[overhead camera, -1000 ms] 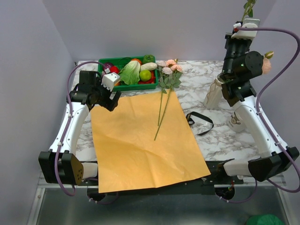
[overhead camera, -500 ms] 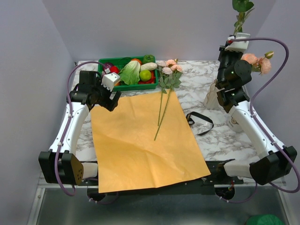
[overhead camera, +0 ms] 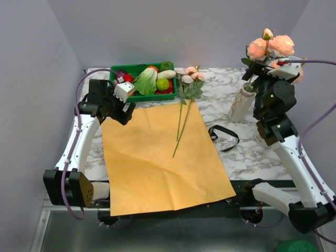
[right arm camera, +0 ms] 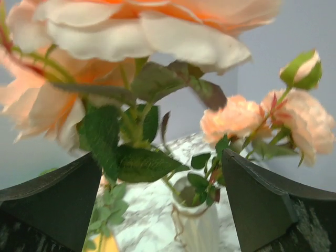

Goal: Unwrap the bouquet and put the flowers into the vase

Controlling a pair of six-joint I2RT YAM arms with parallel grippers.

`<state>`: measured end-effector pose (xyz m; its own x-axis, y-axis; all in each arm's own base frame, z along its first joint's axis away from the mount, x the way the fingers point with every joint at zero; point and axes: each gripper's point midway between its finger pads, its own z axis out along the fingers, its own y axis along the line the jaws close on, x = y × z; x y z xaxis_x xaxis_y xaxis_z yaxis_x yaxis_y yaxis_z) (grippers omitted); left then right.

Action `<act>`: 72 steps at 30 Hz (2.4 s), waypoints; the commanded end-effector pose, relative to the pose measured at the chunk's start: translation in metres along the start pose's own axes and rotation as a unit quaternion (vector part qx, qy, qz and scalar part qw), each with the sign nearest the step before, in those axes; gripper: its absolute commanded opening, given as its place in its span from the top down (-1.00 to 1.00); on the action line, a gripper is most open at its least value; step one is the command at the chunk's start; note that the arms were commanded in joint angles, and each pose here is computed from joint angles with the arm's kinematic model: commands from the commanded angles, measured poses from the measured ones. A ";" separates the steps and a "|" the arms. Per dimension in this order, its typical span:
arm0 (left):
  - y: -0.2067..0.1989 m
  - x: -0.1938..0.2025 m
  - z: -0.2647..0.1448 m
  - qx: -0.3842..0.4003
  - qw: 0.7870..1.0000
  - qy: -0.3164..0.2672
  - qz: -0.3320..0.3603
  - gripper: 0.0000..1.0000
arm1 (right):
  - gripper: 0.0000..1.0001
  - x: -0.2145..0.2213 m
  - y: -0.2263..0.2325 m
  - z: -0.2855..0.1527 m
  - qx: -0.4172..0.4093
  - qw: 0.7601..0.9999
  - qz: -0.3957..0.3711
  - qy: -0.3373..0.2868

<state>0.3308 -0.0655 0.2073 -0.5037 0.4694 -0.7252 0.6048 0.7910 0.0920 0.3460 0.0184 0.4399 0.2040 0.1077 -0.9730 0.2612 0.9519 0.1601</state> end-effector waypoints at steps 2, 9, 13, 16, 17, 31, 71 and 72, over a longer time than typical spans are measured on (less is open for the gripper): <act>-0.002 -0.014 -0.008 0.010 1.000 -0.017 -0.001 -0.98 | -1.00 0.066 0.018 -0.029 -0.031 0.994 0.001 0.102; 0.002 -0.015 -0.011 -0.003 1.000 -0.017 0.001 -0.98 | -1.00 0.087 0.038 -0.052 -0.064 0.988 0.002 0.142; 0.002 -0.014 -0.009 0.001 1.000 -0.014 0.000 -0.97 | -1.00 0.118 0.051 -0.074 -0.083 0.977 0.029 0.196; 0.000 -0.015 -0.009 0.004 1.000 -0.015 -0.001 -0.98 | -1.00 0.161 0.053 -0.097 -0.089 0.963 0.033 0.254; 0.000 -0.015 -0.009 0.005 1.000 -0.017 -0.001 -0.98 | -1.00 0.165 0.061 -0.105 -0.105 0.960 0.042 0.256; -0.003 -0.012 -0.008 0.012 1.000 -0.019 0.000 -0.98 | -0.69 0.300 0.127 -0.127 -0.049 0.906 -0.084 0.411; -0.011 -0.005 -0.014 0.034 0.999 -0.009 0.018 -0.98 | 0.41 0.453 0.165 -0.049 0.016 0.788 -0.102 0.607; -0.010 -0.006 -0.015 0.031 0.999 -0.010 0.020 -0.98 | 0.62 0.452 0.165 -0.046 0.016 0.791 -0.099 0.604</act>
<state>0.3224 -0.0721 0.2118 -0.4847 0.4842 -0.7284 0.6551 0.7528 0.0646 0.4376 0.2373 0.0266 -0.8840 0.1459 -0.4442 0.1823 0.9824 -0.0401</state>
